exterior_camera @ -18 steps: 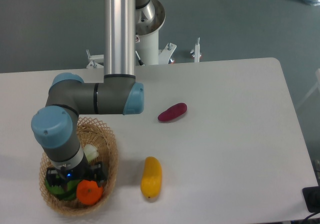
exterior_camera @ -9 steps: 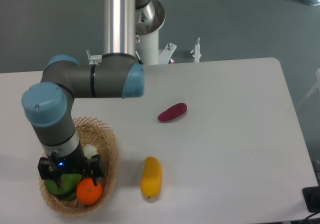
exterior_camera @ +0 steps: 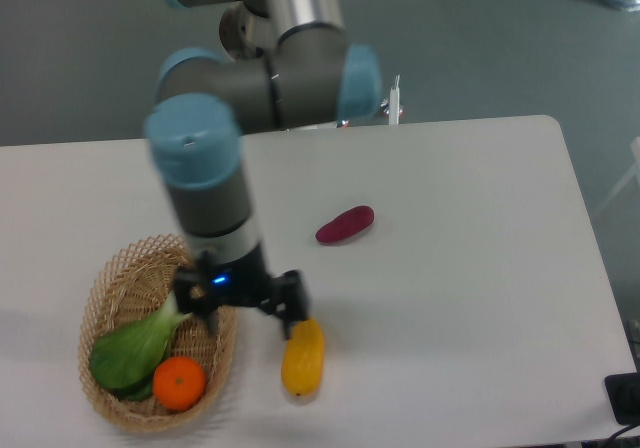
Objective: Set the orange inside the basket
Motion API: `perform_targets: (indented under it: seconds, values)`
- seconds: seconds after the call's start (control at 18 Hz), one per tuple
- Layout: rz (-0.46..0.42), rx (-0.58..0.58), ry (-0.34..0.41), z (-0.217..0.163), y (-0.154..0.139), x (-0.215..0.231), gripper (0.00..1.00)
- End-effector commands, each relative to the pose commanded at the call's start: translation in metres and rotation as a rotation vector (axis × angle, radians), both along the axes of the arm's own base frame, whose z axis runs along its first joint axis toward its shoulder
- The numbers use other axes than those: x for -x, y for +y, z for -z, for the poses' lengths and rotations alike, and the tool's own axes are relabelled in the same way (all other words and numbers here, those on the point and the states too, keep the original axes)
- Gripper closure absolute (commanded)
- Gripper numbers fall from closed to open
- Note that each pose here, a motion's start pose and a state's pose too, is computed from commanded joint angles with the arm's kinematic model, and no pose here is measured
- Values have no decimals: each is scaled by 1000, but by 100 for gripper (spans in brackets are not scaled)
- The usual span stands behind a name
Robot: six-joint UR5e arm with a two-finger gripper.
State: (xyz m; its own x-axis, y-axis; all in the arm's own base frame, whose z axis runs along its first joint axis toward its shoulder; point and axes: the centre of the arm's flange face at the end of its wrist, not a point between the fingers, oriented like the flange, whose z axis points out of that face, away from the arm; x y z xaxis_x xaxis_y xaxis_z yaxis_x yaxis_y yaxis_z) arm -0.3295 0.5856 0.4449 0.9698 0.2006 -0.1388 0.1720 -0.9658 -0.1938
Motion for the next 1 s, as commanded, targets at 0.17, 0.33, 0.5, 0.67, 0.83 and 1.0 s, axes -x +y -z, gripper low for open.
perform_targets:
  seconds: [0.17,0.33,0.5,0.67,0.83,1.0]
  values:
    - [47,46,-4,-6,-33,37,0]
    - [112,75,-3,-8,-50,53,0]
    - [137,84,-6,-6,-61,63,0]
    - [133,78,2,-13,-72,69,0]
    - [126,73,4,-15,-75,72,0]
    - [123,66,7,-17,-75,73,0]
